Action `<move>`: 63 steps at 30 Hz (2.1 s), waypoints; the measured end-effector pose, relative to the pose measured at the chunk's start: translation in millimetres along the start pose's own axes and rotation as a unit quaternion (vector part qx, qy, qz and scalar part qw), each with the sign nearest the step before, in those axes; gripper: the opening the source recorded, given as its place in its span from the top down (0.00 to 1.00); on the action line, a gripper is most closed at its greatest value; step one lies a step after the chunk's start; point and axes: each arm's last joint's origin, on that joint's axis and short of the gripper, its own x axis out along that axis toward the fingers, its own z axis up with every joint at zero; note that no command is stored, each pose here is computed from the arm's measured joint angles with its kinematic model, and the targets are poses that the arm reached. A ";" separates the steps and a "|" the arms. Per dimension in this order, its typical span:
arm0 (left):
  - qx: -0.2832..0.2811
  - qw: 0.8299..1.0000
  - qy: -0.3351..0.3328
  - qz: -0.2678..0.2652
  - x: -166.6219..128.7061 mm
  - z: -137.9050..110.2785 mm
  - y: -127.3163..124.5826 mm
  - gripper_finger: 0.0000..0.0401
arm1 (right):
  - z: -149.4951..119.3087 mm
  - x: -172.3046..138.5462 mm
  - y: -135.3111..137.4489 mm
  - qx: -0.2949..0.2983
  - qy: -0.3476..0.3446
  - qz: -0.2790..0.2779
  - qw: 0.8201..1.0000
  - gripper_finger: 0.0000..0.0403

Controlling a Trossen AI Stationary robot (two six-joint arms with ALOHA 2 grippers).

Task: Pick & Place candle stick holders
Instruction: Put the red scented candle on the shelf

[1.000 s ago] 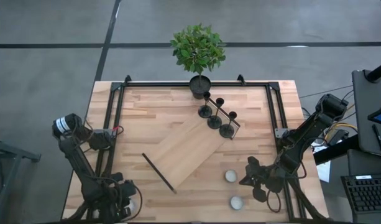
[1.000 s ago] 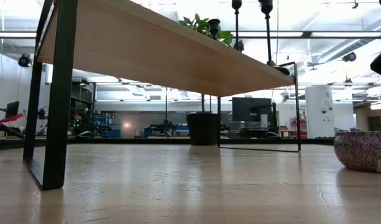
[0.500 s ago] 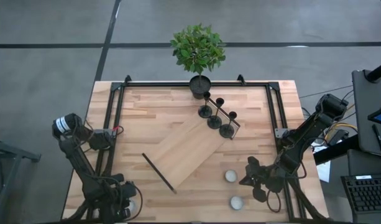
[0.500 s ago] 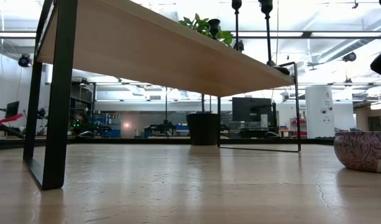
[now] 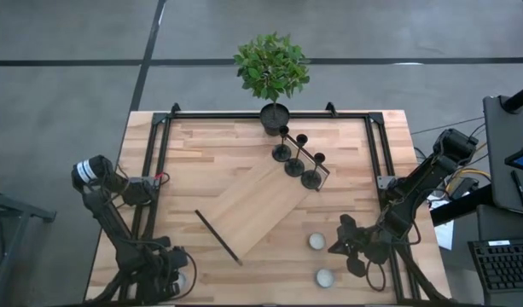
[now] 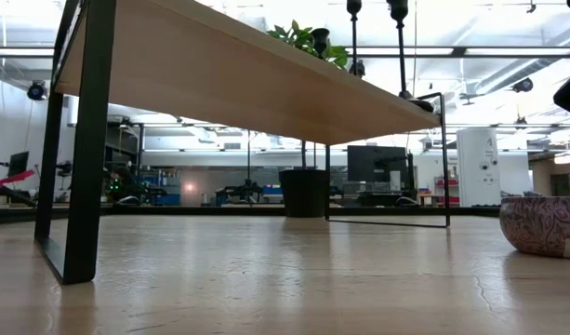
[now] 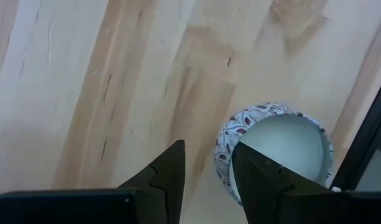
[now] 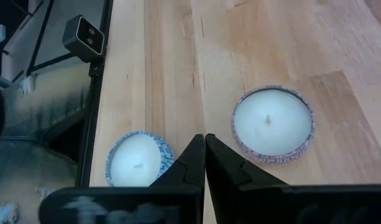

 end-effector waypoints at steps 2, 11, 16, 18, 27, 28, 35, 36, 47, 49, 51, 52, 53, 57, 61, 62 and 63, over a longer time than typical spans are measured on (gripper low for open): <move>0.000 1.000 -0.003 -0.001 -0.1 0.3 -0.2 0.69 | 0.1 0.0 0.0 0.000 0.000 0.000 1.000 0.98; -0.001 1.000 -0.005 -0.005 0.3 0.5 -0.8 0.85 | 0.5 0.0 -0.4 0.000 -0.009 -0.007 1.000 0.98; -0.001 1.000 -0.006 -0.007 0.4 0.5 -1.2 0.98 | 0.6 0.0 -0.5 0.000 -0.009 -0.007 1.000 0.98; -0.001 1.000 -0.005 -0.006 0.4 0.7 -1.0 0.98 | 0.5 0.0 -0.5 0.000 -0.009 -0.007 1.000 0.98; 0.017 1.000 -0.008 -0.010 -16.2 9.0 -11.2 1.00 | 0.5 0.0 -0.5 0.000 -0.009 -0.007 1.000 0.98; 0.019 1.000 -0.009 -0.008 -19.3 10.6 -12.6 1.00 | 0.5 0.0 -0.5 0.000 -0.010 -0.007 1.000 0.98; 0.038 0.998 -0.018 0.042 -58.7 27.8 -18.7 1.00 | 0.6 0.0 -0.6 0.000 -0.011 -0.008 1.000 0.98; 0.042 0.998 -0.025 0.049 -66.9 31.6 -19.3 1.00 | 0.6 0.0 -0.6 0.000 -0.011 -0.008 1.000 0.98; 0.104 0.977 -0.154 0.101 -155.8 92.5 -18.8 1.00 | 1.2 0.0 -0.9 -0.004 -0.020 -0.014 1.000 0.98; 0.122 0.972 -0.170 0.103 -165.6 106.2 -17.0 1.00 | 1.2 0.0 -0.9 -0.004 -0.020 -0.015 1.000 0.98; 0.138 0.967 -0.185 0.110 -173.4 120.2 -13.6 1.00 | 1.1 0.0 -0.9 -0.004 -0.020 -0.014 1.000 0.98; 0.144 0.964 -0.192 0.116 -176.5 127.6 -11.1 1.00 | 1.2 0.0 -0.9 -0.004 -0.020 -0.015 1.000 0.98; 0.148 0.961 -0.198 0.124 -178.7 135.2 -7.9 1.00 | 1.2 0.0 -0.9 -0.004 -0.020 -0.015 1.000 0.98; 0.157 0.955 -0.196 0.158 -181.4 164.5 8.9 1.00 | 1.2 0.0 -0.9 -0.012 -0.020 -0.015 1.000 0.98; 0.153 0.958 -0.167 0.178 -179.4 190.0 30.0 1.00 | 1.2 0.0 -0.9 -0.013 -0.020 -0.014 1.000 0.98; 0.150 0.959 -0.158 0.181 -178.1 195.1 35.2 1.00 | 1.1 0.0 -0.9 -0.013 -0.020 -0.015 1.000 0.98; 0.147 0.960 -0.151 0.183 -176.9 200.1 40.2 1.00 | 1.1 0.0 -0.9 -0.013 -0.020 -0.015 1.000 0.98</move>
